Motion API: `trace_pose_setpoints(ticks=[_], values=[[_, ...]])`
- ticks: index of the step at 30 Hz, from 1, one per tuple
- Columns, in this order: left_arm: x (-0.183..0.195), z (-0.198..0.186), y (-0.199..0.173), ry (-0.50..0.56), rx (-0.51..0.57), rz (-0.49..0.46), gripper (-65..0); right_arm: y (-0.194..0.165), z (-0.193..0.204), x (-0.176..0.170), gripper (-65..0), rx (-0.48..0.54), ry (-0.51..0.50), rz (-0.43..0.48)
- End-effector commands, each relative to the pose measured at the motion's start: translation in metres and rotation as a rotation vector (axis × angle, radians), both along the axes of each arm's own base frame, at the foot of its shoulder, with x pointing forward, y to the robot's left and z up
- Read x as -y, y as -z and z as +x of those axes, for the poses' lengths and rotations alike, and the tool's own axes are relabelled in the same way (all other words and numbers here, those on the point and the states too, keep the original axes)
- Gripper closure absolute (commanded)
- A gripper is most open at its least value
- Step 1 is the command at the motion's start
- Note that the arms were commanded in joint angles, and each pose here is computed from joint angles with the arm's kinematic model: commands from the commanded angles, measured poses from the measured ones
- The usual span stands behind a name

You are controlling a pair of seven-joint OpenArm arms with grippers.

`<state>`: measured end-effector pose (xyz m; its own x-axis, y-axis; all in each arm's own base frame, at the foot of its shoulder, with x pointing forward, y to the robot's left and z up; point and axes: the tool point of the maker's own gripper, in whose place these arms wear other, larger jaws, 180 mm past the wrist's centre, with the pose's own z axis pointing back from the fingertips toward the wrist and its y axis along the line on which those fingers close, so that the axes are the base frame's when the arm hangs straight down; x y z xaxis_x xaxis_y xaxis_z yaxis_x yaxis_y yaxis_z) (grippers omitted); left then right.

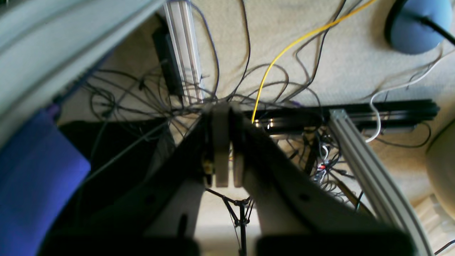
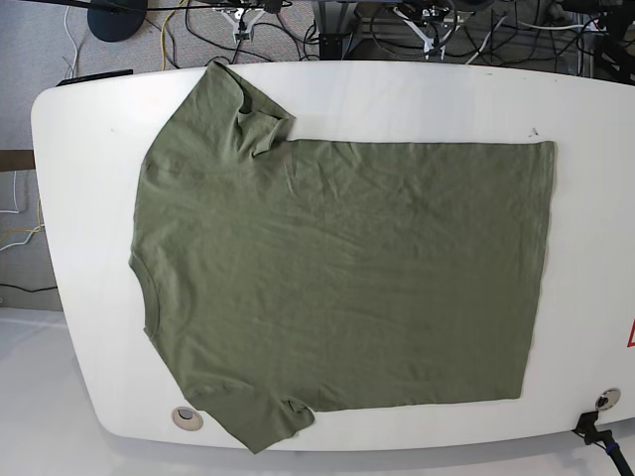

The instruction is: Fold the T-shirt properly

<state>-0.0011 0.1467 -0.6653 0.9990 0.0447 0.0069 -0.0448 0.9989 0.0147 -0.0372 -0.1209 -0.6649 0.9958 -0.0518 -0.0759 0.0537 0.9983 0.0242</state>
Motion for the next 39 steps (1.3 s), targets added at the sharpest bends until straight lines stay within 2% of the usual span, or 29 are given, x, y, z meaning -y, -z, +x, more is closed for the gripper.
trace_pose_setpoints(ticks=[1,8,13,15,19,21,22,31,34,39], values=[[-0.001,-0.005,0.0,0.002,-0.01,0.004,-0.1,0.0,-0.002,-0.001,-0.8,-0.008,0.001,0.005],[-0.01,-0.008,0.0,0.003,-0.015,0.018,-0.1,0.0,-0.006,-0.001,-0.8,-0.011,-0.012,0.006],[-0.009,-0.028,-0.001,0.005,-0.042,0.013,-1.1,-0.002,-0.006,0.0,-2.4,0.047,-0.014,0.001],[-0.01,-0.037,-0.002,0.005,-0.052,0.015,-6.9,-0.004,-0.008,0.002,-8.5,0.079,-0.015,-0.005],[-0.011,-0.046,-0.006,0.013,-0.006,0.018,-24.6,-0.012,-0.013,0.001,-20.4,0.135,-0.011,-0.002],[-0.012,-0.053,-0.01,0.016,0.02,0.02,-32.8,-0.018,-0.017,0.001,-23.6,0.164,-0.013,0.0],[-0.012,-0.059,-0.013,0.018,0.028,0.02,-34.5,-0.022,-0.018,0.001,-24.6,0.183,-0.014,-0.001],[-0.011,-0.082,-0.058,0.043,0.164,0.021,-34.8,-0.075,-0.037,0.002,-25.3,0.316,-0.018,-0.003],[-0.022,-0.078,-0.083,0.073,0.229,0.037,-34.8,-0.099,-0.044,0.002,-25.5,0.351,-0.02,-0.003],[-0.017,-0.079,-0.13,0.119,0.314,0.001,-34.8,-0.14,-0.052,0.0,-25.6,0.405,-0.024,0.0]])
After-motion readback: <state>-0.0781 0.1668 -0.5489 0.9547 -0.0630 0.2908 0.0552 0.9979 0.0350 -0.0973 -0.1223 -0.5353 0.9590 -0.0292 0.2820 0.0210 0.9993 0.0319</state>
